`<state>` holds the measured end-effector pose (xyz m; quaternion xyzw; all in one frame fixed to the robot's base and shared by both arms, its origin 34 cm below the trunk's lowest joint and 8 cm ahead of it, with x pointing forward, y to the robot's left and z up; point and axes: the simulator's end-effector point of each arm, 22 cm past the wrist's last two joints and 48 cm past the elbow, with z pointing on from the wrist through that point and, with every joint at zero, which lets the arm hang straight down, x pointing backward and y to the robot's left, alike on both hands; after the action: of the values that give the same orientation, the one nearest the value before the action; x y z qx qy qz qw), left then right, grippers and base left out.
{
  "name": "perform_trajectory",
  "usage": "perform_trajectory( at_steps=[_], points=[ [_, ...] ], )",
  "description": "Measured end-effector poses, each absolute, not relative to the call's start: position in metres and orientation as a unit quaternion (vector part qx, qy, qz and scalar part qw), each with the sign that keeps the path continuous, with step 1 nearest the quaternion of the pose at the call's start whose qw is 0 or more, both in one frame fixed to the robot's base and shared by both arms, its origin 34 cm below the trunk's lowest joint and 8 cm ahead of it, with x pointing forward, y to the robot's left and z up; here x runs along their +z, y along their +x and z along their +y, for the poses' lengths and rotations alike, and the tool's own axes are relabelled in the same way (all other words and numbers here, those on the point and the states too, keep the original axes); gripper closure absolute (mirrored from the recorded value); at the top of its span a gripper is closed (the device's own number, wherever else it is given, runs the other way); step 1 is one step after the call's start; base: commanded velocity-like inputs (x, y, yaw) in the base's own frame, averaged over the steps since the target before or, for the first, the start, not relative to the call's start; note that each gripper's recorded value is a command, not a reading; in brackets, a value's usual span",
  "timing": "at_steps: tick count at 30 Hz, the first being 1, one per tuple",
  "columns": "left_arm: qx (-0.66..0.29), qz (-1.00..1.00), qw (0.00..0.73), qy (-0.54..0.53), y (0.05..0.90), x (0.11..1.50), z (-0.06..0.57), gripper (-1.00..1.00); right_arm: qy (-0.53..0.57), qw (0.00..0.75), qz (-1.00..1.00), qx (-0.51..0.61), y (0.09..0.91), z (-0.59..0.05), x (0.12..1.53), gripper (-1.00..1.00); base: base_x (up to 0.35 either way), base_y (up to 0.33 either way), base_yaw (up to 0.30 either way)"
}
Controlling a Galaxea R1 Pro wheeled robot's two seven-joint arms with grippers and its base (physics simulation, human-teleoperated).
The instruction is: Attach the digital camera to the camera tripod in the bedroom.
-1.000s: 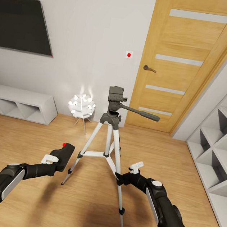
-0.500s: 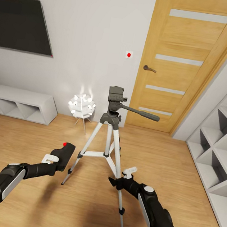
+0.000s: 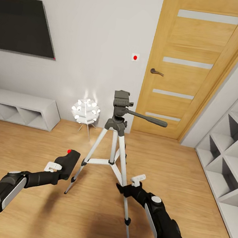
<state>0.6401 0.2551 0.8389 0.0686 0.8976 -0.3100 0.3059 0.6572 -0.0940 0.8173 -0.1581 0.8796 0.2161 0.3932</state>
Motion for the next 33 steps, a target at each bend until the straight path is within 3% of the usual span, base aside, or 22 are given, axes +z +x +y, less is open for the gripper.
perform_trajectory(
  at_steps=[33],
  points=[
    [-0.313, 0.898, 0.302, 0.069, 0.637, 0.837, 0.255, 1.00, -0.149, 0.392, 0.888, 0.188, 0.679, -0.110, 0.791, -1.00, 0.000, 0.000, 0.000]
  ],
)
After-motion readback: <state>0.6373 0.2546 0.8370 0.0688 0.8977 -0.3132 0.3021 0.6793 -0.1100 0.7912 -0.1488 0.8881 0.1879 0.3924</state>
